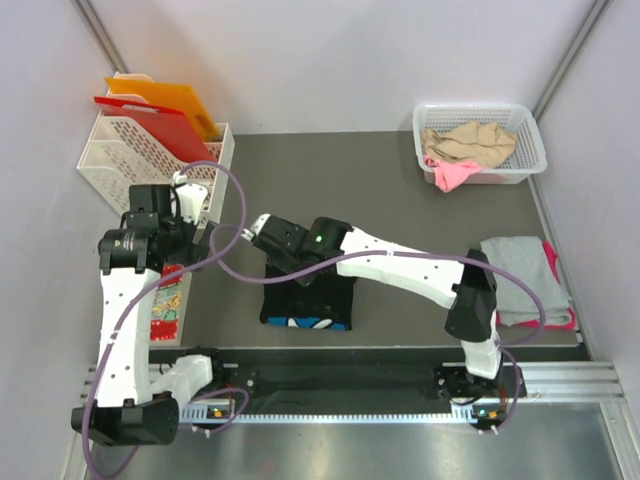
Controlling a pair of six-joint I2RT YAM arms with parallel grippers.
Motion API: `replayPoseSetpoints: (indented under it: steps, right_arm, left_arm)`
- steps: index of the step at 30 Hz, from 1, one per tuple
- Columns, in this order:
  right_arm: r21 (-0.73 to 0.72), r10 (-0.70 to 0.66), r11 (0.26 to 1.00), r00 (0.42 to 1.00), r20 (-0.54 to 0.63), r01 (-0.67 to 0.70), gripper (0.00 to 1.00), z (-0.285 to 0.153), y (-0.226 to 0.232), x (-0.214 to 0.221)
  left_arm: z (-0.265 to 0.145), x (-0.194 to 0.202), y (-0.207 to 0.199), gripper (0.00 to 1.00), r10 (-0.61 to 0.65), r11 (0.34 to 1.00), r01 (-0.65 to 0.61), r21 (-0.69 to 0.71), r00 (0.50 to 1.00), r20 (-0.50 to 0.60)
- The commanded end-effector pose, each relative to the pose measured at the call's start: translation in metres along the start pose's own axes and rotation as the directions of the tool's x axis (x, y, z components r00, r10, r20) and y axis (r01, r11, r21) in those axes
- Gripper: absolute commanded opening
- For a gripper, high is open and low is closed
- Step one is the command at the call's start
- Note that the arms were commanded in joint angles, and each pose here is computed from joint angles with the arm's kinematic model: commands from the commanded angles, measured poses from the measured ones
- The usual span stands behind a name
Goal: Fold and stack the t-shirts
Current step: Fold the long partially folded tshirt into a neat square
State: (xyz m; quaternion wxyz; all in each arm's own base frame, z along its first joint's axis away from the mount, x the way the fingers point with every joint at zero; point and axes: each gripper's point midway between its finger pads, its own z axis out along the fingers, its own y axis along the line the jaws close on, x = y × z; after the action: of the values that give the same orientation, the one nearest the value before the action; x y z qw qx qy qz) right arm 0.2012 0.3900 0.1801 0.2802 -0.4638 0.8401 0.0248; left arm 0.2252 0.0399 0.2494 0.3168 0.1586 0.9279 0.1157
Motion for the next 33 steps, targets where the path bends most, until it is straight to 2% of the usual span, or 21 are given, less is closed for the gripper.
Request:
replayPoseSetpoints:
  steps: [1,15,28,33]
  right_arm:
    - [0.047,0.010,0.999,0.996,0.084,-0.014,0.07,0.016,-0.024,-0.031]
    - [0.101,0.092,0.990,0.991,0.099,-0.102,0.06,0.069,-0.079,-0.053]
    - [0.090,0.190,0.978,0.982,0.000,-0.190,0.04,0.150,-0.113,-0.030]
    - [0.113,0.245,0.963,0.969,-0.001,-0.243,0.03,0.169,-0.133,-0.026]
  left_arm:
    - [-0.005,-0.009,0.006,0.99,0.004,1.000,-0.004,-0.016,1.000,0.023]
    - [0.001,-0.005,0.004,0.99,0.003,1.000,-0.003,-0.004,1.000,-0.010]
    - [-0.002,-0.004,-0.003,0.99,-0.008,0.999,0.009,0.037,1.000,-0.029]
    - [-0.004,0.002,-0.007,0.99,-0.008,0.998,0.011,0.055,0.999,-0.045]
